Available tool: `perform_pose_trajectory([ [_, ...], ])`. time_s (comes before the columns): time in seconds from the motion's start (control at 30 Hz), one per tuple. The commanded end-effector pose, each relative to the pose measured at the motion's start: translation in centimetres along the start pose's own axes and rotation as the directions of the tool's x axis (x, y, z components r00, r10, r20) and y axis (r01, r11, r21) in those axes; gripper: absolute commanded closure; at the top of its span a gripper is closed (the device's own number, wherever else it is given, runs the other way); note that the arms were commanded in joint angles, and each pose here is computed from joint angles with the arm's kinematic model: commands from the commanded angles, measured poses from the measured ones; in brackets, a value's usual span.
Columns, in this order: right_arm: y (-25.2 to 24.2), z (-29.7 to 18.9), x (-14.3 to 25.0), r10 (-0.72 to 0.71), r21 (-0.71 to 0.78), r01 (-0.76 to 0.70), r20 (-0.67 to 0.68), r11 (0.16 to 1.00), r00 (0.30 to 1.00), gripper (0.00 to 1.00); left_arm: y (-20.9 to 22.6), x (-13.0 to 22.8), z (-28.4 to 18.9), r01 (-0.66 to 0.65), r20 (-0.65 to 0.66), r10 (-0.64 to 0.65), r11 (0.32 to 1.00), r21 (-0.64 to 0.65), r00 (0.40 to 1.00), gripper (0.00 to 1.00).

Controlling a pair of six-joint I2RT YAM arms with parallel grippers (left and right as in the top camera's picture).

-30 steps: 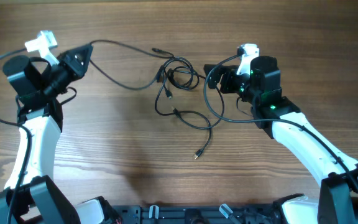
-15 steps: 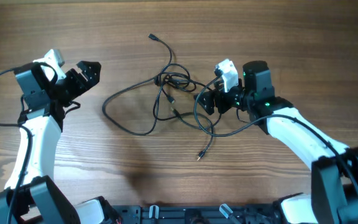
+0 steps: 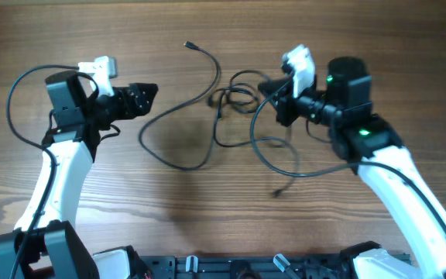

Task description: Untangle cables

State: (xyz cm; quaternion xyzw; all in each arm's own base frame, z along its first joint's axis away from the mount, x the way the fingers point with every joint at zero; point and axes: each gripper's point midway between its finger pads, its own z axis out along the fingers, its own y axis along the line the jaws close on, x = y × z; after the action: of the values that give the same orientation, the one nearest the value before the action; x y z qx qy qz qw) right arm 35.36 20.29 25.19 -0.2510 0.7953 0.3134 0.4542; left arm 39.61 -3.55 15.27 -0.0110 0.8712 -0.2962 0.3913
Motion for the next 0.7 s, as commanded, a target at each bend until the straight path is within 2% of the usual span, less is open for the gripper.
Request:
perform_pose_trajectory([
  [0.0,2.2,-3.7,-7.0,-0.037,0.01,0.036,0.155,0.999,0.987,0.95,-3.3,0.8,0.8,-0.17,-0.016,0.173,0.978,0.119,0.985,0.11],
  [0.03,3.9,-5.1,-10.2,-0.047,-0.034,0.056,0.22,0.998,0.974,0.96,-5.0,0.9,1.5,-0.213,-0.005,0.217,0.964,0.156,0.976,0.09],
  [0.13,4.8,-6.2,-12.4,-0.036,-0.057,0.053,0.268,0.997,0.963,0.96,-6.9,0.8,2.1,-0.259,0.013,0.262,0.946,0.193,0.965,0.09],
  [0.2,6.8,-6.8,-13.6,-0.022,-0.158,0.074,0.308,0.985,0.951,0.96,-8.0,1.0,2.5,-0.281,0.017,0.284,0.935,0.216,0.959,0.06],
  [0.3,7.9,-7.5,-14.8,0.029,-0.225,0.052,0.343,0.973,0.939,0.96,-9.4,1.6,2.9,-0.3,0.011,0.307,0.921,0.247,0.952,0.06],
  [0.4,8.0,-7.8,-15.6,0.039,-0.227,0.051,0.373,0.973,0.927,0.96,-10.9,2.4,3.0,-0.352,0.016,0.365,0.886,0.301,0.931,0.08],
  [0.47,8.7,-8.9,-17.6,0.036,-0.242,0.084,0.454,0.967,0.891,0.96,-12.1,3.0,3.1,-0.388,0.025,0.405,0.855,0.343,0.914,0.08],
  [0.5,8.8,-9.7,-18.9,0.012,-0.219,0.117,0.511,0.969,0.859,0.96,-12.3,3.1,3.1,-0.39,0.024,0.408,0.852,0.348,0.913,0.08],
  [0.6,7.1,-10.6,-20.9,0.012,-0.121,0.075,0.599,0.99,0.801,0.95,-12.8,3.4,3.2,-0.394,0.022,0.414,0.846,0.359,0.91,0.08],
  [0.67,7.0,-10.8,-21.4,-0.07,-0.062,0.14,0.628,0.988,0.775,0.96,-13.1,3.5,3.3,-0.396,0.022,0.417,0.842,0.366,0.908,0.08],
])
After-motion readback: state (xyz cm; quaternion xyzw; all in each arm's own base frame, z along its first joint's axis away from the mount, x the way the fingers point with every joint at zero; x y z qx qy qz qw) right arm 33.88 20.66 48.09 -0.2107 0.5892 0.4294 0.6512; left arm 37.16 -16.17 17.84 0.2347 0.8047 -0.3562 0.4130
